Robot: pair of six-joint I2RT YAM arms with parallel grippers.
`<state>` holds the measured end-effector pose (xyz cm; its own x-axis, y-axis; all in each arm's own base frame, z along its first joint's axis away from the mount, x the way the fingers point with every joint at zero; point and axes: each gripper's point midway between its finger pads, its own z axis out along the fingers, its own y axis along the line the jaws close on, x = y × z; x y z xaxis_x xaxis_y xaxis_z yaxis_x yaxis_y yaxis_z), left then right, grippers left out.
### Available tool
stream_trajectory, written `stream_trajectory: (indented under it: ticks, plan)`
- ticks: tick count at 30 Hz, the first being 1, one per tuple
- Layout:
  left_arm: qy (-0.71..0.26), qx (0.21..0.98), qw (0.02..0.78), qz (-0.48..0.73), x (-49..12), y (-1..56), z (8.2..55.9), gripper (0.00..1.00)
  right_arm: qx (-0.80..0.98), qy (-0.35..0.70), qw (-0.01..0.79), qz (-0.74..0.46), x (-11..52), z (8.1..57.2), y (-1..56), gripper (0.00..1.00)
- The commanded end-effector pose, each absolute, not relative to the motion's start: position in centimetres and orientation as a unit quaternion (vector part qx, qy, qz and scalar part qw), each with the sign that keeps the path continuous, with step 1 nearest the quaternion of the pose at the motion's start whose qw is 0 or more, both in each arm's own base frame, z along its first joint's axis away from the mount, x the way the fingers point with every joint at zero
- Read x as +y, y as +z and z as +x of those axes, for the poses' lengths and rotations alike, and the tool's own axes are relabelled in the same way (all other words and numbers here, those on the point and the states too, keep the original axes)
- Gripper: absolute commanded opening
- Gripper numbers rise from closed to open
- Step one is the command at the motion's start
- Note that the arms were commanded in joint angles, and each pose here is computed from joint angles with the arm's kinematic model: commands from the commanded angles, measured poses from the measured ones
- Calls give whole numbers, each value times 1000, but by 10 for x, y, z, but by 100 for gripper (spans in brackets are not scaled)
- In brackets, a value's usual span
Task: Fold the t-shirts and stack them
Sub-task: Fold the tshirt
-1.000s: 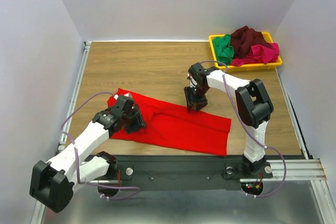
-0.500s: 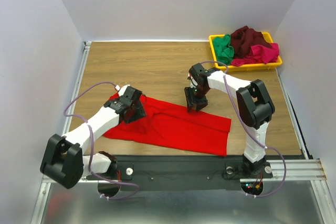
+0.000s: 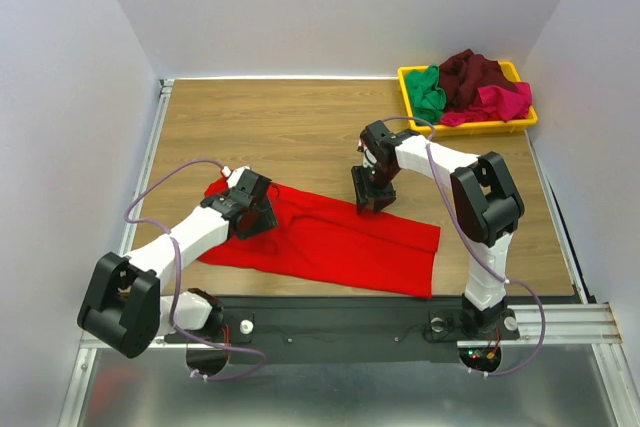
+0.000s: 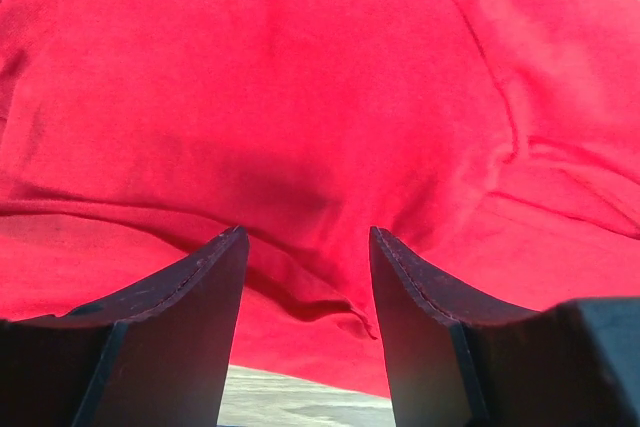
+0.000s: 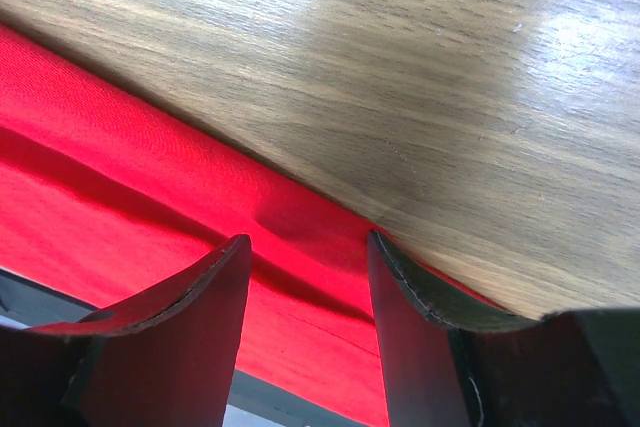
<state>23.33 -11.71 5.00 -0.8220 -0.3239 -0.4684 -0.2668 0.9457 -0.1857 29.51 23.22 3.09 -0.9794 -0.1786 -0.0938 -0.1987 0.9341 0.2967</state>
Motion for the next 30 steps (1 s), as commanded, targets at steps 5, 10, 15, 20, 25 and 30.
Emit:
stream_trajectory:
  ticks: [5,10,15,20,25,30]
  plan:
    - [-73,955,224,-178,-119,47,210,63,981,157,49,-102,239,305,30,56]
    - [-65,953,219,-198,-112,46,200,63,981,159,47,-103,239,304,27,56]
    - [-61,958,199,-196,-110,43,187,61,980,162,47,-107,241,305,26,56]
    - [-94,950,200,-221,-116,53,178,59,980,163,46,-108,241,305,23,56]
    - [-103,952,180,-225,-119,58,163,57,979,164,47,-110,242,306,23,56]
    - [-100,946,209,-229,-112,84,165,57,980,160,47,-112,240,305,21,56]
